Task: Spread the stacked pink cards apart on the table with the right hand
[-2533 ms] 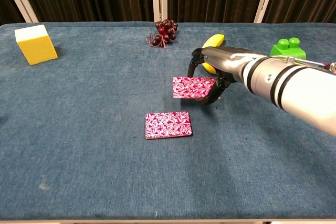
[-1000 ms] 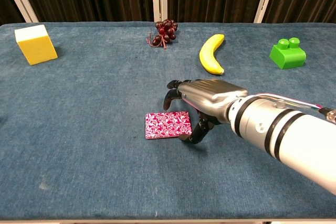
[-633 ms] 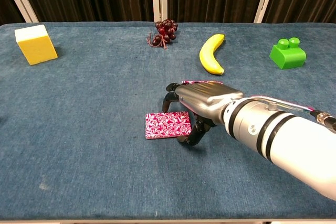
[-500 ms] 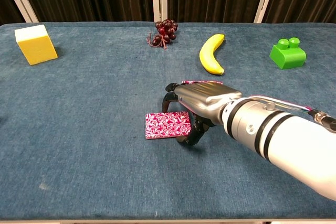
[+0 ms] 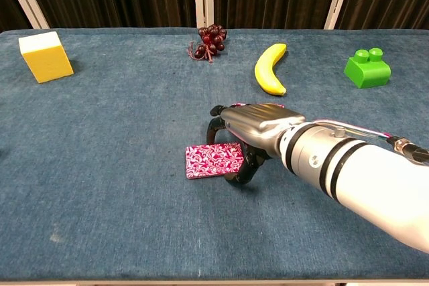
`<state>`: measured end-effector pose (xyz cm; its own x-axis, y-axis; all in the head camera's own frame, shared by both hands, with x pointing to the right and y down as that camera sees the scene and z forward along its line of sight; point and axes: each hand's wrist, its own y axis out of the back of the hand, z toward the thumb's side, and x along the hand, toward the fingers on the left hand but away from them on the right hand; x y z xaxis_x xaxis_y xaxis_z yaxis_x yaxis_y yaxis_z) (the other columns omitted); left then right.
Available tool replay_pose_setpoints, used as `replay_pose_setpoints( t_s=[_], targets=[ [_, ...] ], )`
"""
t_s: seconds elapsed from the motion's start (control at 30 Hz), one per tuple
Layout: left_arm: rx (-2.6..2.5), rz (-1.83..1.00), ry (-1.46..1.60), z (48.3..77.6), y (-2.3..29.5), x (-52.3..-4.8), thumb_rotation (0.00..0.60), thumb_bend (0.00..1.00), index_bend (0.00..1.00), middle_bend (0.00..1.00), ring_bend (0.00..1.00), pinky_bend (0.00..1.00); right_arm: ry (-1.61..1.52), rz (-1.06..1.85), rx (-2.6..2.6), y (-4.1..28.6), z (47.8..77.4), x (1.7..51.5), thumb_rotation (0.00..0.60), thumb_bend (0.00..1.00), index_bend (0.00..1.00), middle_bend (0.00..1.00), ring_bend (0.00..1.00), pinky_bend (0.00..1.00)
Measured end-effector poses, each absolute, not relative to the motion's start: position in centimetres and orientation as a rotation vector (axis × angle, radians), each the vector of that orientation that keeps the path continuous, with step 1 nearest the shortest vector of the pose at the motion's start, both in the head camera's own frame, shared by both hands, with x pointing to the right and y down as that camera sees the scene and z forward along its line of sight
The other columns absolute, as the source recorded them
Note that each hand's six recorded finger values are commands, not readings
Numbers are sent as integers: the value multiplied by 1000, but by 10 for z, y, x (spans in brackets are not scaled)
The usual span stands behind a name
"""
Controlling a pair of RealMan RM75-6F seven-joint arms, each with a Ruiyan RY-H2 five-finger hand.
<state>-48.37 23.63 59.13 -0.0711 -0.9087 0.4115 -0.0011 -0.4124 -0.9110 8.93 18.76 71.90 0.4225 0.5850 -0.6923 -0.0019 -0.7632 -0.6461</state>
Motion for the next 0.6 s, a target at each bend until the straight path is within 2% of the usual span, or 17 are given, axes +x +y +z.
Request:
replay_pose_setpoints(
  t_s=[0.43,0.6],
  targets=[
    [-1472,-1573,1017,591,235,-482,600,50,88,64,0,12,-540,1309,-2131,179,706,96,600,491,426,64,0,0],
    [-1475,-1565,1016,591,234,-481,600,50,88,64,0,12,-580,1324,-2110,171,699,120,600,491,431,64,0,0]
  ],
)
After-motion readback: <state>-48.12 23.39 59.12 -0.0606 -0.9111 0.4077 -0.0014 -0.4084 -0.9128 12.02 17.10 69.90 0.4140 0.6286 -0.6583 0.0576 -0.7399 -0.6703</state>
